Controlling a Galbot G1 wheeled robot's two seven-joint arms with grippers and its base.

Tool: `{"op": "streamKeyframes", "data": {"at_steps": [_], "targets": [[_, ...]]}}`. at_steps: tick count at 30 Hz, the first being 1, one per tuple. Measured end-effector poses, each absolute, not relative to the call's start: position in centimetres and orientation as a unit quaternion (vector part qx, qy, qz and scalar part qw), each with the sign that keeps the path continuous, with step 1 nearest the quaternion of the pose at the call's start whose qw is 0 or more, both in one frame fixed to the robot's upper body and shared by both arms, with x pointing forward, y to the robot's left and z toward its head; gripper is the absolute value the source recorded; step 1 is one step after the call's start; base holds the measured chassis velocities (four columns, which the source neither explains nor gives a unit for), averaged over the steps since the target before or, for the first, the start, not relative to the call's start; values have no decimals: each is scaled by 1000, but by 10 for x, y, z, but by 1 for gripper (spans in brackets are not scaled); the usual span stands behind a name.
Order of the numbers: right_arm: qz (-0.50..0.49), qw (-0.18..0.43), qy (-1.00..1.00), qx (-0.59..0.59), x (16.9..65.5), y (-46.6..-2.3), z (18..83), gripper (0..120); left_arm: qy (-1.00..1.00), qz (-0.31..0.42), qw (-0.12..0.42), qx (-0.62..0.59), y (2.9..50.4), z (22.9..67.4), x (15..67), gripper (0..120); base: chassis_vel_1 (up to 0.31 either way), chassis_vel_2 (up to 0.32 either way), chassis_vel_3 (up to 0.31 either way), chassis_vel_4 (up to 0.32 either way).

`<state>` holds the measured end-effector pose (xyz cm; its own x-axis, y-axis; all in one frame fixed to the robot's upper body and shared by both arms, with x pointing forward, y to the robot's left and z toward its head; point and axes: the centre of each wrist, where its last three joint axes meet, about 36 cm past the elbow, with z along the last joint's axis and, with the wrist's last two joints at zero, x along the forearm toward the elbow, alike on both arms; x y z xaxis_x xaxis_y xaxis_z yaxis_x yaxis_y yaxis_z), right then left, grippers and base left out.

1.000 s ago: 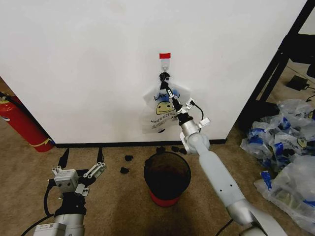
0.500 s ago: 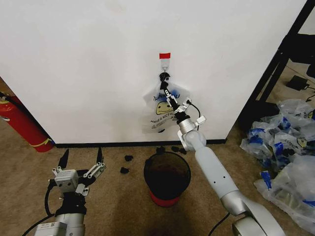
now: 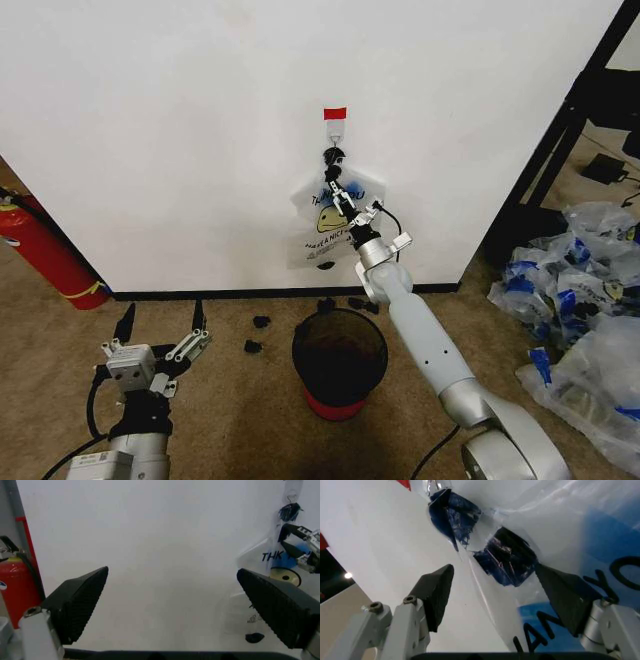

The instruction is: Pick up the garbage bag from the wall and place it over the trash bin.

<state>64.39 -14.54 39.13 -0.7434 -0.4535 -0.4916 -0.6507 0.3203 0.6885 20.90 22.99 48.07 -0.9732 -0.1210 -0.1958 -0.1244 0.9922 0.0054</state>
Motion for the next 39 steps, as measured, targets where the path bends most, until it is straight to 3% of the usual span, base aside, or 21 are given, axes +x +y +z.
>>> {"op": "streamKeyframes", "data": {"at_steps": [15, 20, 26, 33, 39], "targets": [[469, 105, 809, -339, 652, -147, 394, 60, 993, 6, 100, -62, 232, 479, 211, 100, 0, 0, 0, 0], [469, 106, 808, -341, 654, -147, 396, 52, 993, 7, 100, -62, 232, 479, 211, 100, 0, 0, 0, 0], [448, 122, 806, -368, 657, -147, 413, 30, 993, 10, 101, -63, 234, 480, 210, 100, 0, 0, 0, 0], [443, 120, 806, -374, 653, -147, 410, 27, 993, 9, 103, -63, 233, 481, 211, 100, 0, 0, 0, 0], [442, 118, 807, -373, 651, -148, 406, 12, 992, 9, 105, -63, 234, 480, 211, 100, 0, 0, 0, 0]]}}
